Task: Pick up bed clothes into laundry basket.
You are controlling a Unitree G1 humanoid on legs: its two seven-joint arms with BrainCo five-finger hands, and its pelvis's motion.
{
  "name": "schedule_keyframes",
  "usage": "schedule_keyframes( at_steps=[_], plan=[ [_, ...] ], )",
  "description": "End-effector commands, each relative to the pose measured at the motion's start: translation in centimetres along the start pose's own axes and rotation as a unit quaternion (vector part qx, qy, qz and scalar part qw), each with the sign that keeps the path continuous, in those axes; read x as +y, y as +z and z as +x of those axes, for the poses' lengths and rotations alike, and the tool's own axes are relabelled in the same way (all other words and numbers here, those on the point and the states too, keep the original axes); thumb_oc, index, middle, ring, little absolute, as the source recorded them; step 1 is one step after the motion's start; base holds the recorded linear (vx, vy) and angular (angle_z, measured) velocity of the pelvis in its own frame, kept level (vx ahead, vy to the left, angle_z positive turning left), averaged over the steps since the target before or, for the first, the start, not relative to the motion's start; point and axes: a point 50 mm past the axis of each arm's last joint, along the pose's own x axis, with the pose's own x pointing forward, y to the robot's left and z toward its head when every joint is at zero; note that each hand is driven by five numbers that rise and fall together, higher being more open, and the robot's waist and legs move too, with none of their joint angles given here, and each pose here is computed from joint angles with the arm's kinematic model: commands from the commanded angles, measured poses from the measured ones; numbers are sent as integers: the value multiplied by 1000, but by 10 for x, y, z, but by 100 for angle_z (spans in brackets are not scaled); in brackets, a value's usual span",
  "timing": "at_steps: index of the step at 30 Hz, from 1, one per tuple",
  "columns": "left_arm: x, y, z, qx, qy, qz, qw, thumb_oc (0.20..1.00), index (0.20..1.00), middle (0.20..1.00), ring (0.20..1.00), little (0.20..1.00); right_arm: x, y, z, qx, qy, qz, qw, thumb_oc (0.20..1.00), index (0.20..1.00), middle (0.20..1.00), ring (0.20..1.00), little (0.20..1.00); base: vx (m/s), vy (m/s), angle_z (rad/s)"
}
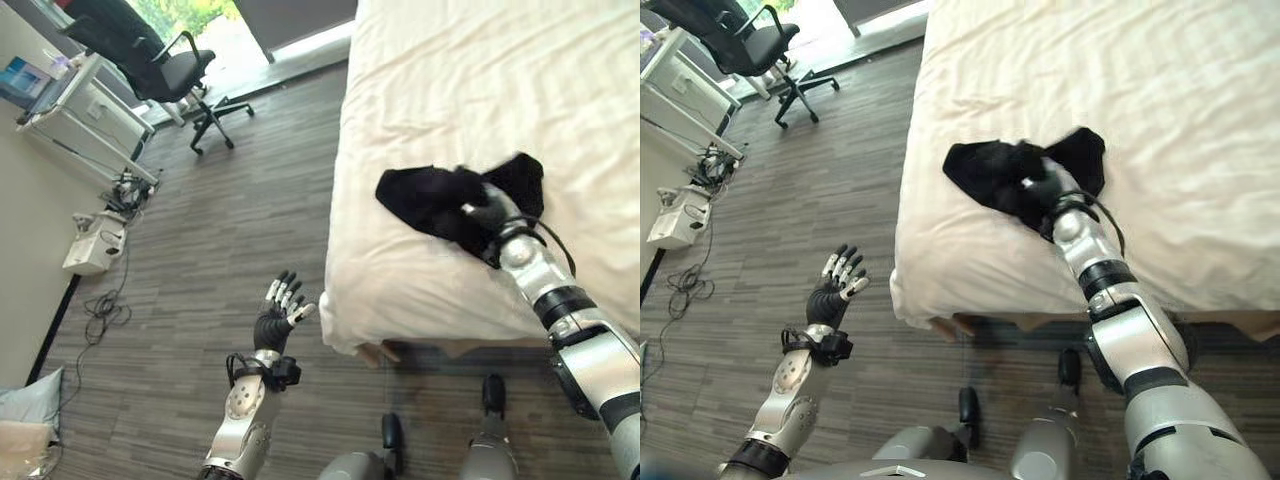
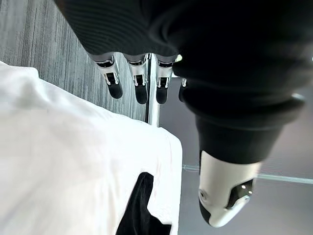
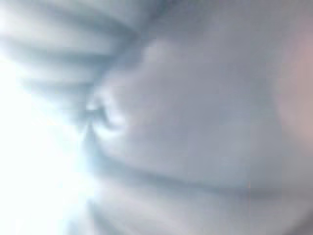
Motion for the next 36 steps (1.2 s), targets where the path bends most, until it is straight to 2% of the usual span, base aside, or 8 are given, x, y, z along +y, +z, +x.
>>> schedule_keyframes(
  at_steps=[1, 9, 21, 23, 25, 26, 27, 36],
  plan=[
    [3, 16, 8, -38, -3, 8, 999, 1000, 1000, 1000, 1000, 1000, -37, -7, -2, 6, -65, 139, 988, 200, 200, 200, 200, 200, 58, 22, -9],
    [6, 16, 11, -35, 3, 3, 999, 1000, 1000, 1000, 1000, 1000, -76, -4, -5, -19, -126, 251, 960, 200, 200, 200, 200, 200, 34, 15, -19],
    [15, 7, 8, -11, 33, 15, 999, 1000, 1000, 1000, 1000, 1000, -122, -34, -65, -196, -287, 612, 710, 200, 200, 200, 200, 200, 46, 18, -10],
    [26, 3, 5, -1, 56, 18, 998, 1000, 1000, 1000, 1000, 1000, -136, -56, -79, -164, -325, 556, 747, 200, 200, 200, 200, 200, 72, 29, -34],
    [23, 6, 8, -5, 45, 28, 999, 1000, 1000, 1000, 1000, 1000, -132, -72, -76, -52, -286, 384, 876, 200, 200, 200, 200, 200, 5, 3, -45],
    [22, 8, 10, -7, 41, 27, 999, 1000, 1000, 1000, 1000, 1000, -126, -67, -72, -36, -265, 306, 914, 498, 498, 498, 498, 498, -1, -2, -28],
    [22, 9, 10, -11, 41, 28, 999, 1000, 1000, 1000, 1000, 1000, -122, -61, -68, -37, -249, 268, 930, 1000, 1000, 1000, 1000, 1000, 1, -1, -30],
    [22, 11, 9, -16, 36, 32, 999, 1000, 1000, 1000, 1000, 1000, -109, 6, -12, -39, -192, 7, 981, 1000, 1000, 1000, 1000, 1000, -14, -17, 14]
  ],
)
